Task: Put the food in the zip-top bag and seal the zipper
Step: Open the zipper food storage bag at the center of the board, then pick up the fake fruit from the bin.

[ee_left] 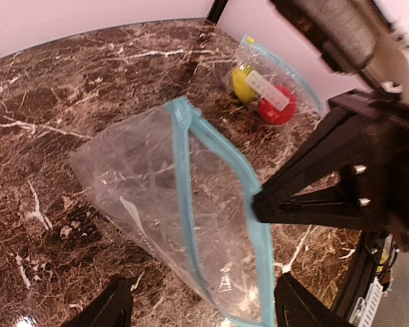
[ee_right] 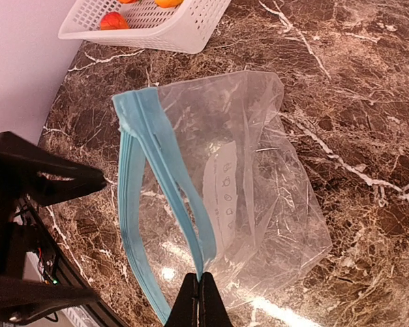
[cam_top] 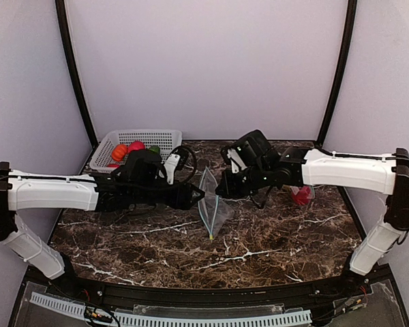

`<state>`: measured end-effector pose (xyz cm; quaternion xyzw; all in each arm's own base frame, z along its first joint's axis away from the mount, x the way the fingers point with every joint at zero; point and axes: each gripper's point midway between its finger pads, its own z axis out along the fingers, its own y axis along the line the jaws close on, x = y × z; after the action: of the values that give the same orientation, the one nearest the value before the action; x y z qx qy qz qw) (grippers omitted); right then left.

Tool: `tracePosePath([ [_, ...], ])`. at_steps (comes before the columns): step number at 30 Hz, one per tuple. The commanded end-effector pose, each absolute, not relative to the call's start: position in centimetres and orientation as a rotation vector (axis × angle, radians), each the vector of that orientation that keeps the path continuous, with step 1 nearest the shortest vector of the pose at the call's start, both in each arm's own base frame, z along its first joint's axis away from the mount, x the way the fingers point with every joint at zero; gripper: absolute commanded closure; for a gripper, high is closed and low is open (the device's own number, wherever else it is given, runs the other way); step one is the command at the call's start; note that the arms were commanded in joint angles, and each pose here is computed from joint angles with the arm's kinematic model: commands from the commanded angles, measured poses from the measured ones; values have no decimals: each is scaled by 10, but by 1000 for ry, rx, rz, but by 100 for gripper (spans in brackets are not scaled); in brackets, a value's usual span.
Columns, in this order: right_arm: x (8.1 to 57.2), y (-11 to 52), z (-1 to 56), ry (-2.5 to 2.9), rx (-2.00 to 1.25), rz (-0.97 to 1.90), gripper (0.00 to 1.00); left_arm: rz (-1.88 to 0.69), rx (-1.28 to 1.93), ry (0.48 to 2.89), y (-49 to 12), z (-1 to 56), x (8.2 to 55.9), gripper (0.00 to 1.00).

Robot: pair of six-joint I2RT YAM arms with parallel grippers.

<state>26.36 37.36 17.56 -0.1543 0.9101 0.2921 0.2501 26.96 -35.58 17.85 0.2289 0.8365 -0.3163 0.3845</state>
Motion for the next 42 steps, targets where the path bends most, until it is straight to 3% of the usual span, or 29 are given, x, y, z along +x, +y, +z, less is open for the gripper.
tracePosePath([
  [1, 268, 377, 175, 2493, -402, 778, 100, -945, 616, 2017, -350, 219, 252, 22],
  [8, 269, 381, 175, 2494, -413, 784, 100, -981, 484, 2045, -305, 235, 262, 19],
  [13, 270, 381, 175, 2487, -426, 778, 100, -719, 418, 2178, -249, 229, 289, 21],
  [24, 272, 384, 175, 2474, -471, 765, 100, -487, 298, 2345, -160, 211, 376, 16],
  [33, 274, 390, 177, 2465, -493, 775, 100, -432, 262, 2399, -146, 191, 453, 16],
  [42, 275, 392, 174, 2467, -512, 778, 100, -437, 266, 2506, -137, 130, 503, 19],
])
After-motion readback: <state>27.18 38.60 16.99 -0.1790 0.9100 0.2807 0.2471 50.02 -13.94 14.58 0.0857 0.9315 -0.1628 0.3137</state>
